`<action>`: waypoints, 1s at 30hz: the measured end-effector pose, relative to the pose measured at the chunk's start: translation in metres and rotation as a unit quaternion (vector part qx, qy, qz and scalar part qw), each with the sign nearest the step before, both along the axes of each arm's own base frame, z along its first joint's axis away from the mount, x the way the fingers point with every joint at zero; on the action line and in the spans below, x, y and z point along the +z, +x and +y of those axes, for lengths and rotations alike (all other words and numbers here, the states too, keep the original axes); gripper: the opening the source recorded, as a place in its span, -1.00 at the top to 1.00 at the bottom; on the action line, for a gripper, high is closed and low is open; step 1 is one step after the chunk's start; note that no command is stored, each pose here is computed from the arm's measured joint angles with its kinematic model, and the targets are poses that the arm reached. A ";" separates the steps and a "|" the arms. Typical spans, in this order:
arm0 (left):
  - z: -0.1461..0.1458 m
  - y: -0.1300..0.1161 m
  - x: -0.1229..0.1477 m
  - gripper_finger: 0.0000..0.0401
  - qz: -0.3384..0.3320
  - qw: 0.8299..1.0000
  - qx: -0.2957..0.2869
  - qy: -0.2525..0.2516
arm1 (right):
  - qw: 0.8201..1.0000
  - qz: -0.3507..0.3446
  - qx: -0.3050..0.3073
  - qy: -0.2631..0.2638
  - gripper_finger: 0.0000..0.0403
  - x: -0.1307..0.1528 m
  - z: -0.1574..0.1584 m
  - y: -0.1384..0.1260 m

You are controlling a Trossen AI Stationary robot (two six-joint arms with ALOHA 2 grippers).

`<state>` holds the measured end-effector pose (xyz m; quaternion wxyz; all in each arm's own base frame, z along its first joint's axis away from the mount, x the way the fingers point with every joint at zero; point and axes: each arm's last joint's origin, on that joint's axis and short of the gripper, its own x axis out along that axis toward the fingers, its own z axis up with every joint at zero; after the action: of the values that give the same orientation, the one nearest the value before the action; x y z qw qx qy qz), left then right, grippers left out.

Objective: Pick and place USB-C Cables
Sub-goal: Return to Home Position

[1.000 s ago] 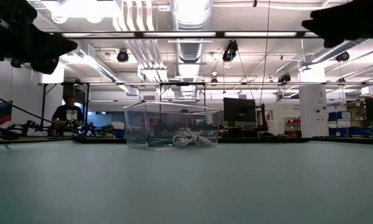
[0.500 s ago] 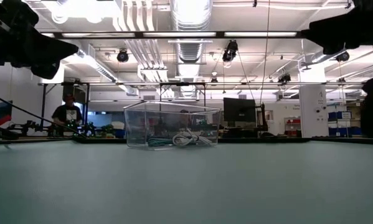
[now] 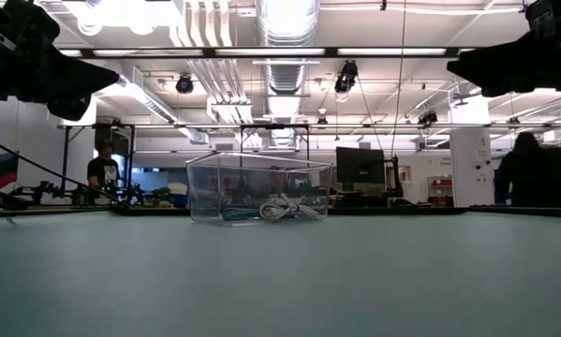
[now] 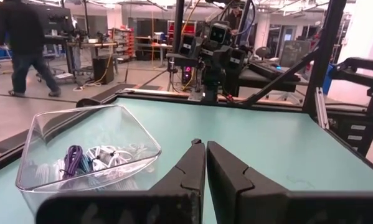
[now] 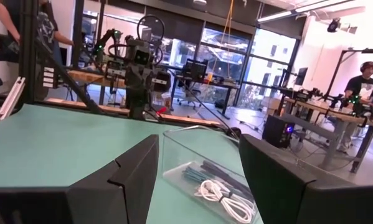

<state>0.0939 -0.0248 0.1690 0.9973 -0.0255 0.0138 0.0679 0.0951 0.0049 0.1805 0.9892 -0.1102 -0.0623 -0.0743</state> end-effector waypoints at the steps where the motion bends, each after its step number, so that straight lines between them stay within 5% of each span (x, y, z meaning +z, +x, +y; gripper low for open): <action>1: 0.000 0.000 -0.001 1.00 0.003 1.000 0.000 0.001 | 1.000 0.001 0.000 0.000 -0.06 0.000 0.000 0.000; 11: -0.002 0.004 -0.004 1.00 0.030 0.999 0.001 0.015 | 0.997 0.015 -0.069 0.030 -0.07 -0.004 -0.004 0.000; 30: -0.004 0.009 -0.010 1.00 0.055 0.998 0.003 0.025 | 0.997 0.030 -0.072 0.024 -0.07 -0.006 -0.004 0.003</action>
<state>0.1032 -0.0288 0.1594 0.9951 0.0029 0.0666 0.0724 0.0976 0.0011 0.1744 0.9850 -0.0932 -0.0228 -0.1436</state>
